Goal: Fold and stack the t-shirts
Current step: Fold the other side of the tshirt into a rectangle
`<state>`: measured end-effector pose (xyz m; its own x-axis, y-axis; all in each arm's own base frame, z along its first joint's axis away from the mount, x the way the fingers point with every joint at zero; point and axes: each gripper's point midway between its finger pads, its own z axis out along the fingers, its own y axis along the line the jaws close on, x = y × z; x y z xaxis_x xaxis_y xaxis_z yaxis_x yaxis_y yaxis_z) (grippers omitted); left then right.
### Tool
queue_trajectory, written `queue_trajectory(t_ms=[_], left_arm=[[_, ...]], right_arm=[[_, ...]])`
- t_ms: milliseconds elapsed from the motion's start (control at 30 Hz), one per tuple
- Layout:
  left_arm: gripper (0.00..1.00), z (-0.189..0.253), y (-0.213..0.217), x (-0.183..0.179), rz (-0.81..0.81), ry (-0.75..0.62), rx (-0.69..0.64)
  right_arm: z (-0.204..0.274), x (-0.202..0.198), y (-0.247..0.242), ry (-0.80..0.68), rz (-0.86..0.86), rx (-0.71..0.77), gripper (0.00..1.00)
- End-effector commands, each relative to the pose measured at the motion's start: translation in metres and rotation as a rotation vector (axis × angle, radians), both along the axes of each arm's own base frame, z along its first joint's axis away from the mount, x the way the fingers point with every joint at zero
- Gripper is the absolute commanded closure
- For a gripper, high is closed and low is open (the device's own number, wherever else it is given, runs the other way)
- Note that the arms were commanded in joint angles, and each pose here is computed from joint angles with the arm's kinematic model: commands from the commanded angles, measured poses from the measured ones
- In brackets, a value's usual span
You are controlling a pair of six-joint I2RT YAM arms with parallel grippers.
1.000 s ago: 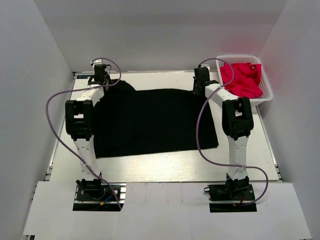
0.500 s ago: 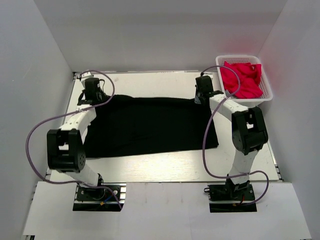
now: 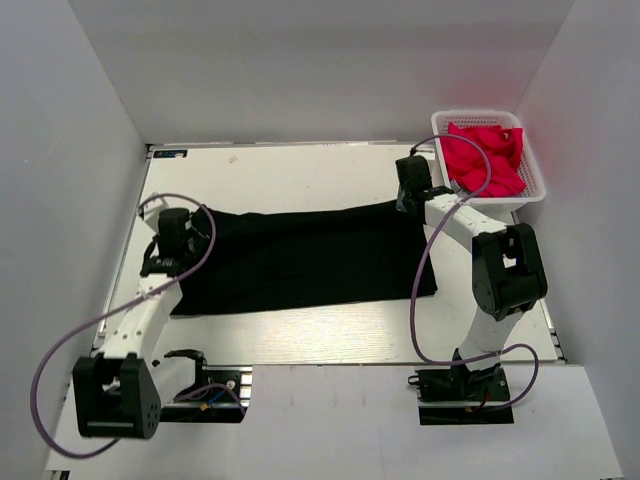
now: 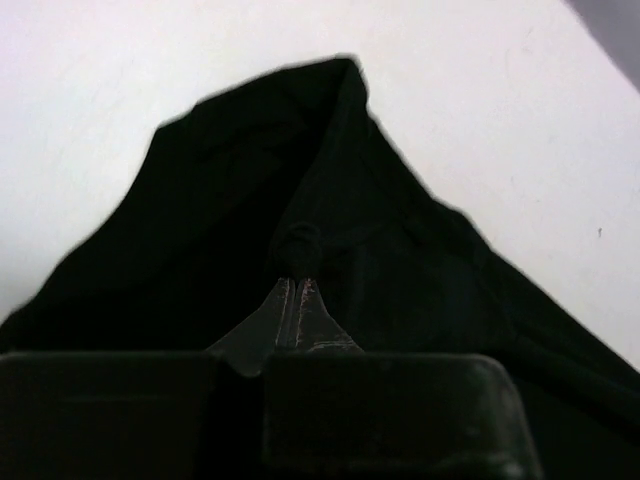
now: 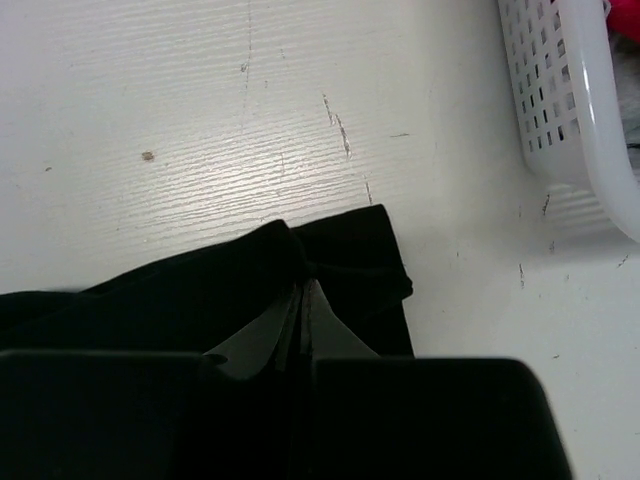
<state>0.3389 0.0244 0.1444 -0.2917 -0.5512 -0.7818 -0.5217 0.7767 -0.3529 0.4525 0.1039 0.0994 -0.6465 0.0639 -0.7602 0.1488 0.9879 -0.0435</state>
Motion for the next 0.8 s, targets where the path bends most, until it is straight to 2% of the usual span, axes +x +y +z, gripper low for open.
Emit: queue_trajectory(t_ms=[0,200,267,300,333,367,400,433,467,500,633,733,767], left_arm=[[1.00,-0.017,-0.001,-0.028,0.057,0.014,-0.068],[1.00,-0.054,-0.011,-0.065,0.102,0.137,-0.178],[0.99,-0.072,-0.020,-0.088,0.096,0.228,-0.231],[0.95,-0.078,-0.027,-0.094,0.069,0.254,-0.248],[0.84,-0.078,-0.037,-0.101,0.041,0.271,-0.293],[0.58,-0.077,-0.041,-0.103,0.024,0.276,-0.309],[0.45,-0.075,-0.044,-0.105,0.012,0.277,-0.321],[0.26,-0.076,-0.046,-0.111,0.003,0.292,-0.331],[0.03,-0.067,-0.046,-0.109,0.000,0.271,-0.332],[0.00,-0.055,-0.045,-0.104,0.003,0.249,-0.327],[0.00,-0.022,-0.030,-0.086,0.059,0.189,-0.270],[0.00,-0.014,-0.029,-0.062,0.056,0.158,-0.259],[0.00,-0.002,-0.033,-0.044,0.035,0.100,-0.273]], right_arm=[[0.023,-0.003,-0.007,-0.047,-0.015,0.001,0.96],[0.005,-0.029,-0.003,0.006,0.011,0.048,0.85],[-0.010,-0.053,-0.006,0.060,-0.012,0.074,0.77],[-0.015,-0.061,-0.006,0.076,-0.014,0.083,0.70],[-0.011,-0.068,-0.003,0.070,-0.021,0.125,0.56],[-0.032,-0.088,-0.010,0.126,-0.027,0.113,0.53],[-0.028,-0.093,-0.011,0.117,-0.027,0.119,0.44],[-0.029,-0.104,-0.013,0.130,-0.033,0.127,0.26],[-0.029,-0.109,-0.014,0.137,-0.025,0.128,0.17],[-0.016,-0.111,-0.014,0.103,-0.021,0.139,0.10],[0.005,-0.108,-0.014,0.049,-0.012,0.149,0.10],[0.019,-0.091,-0.006,-0.007,0.038,0.157,0.10],[0.025,-0.083,0.002,-0.024,0.084,0.164,0.10]])
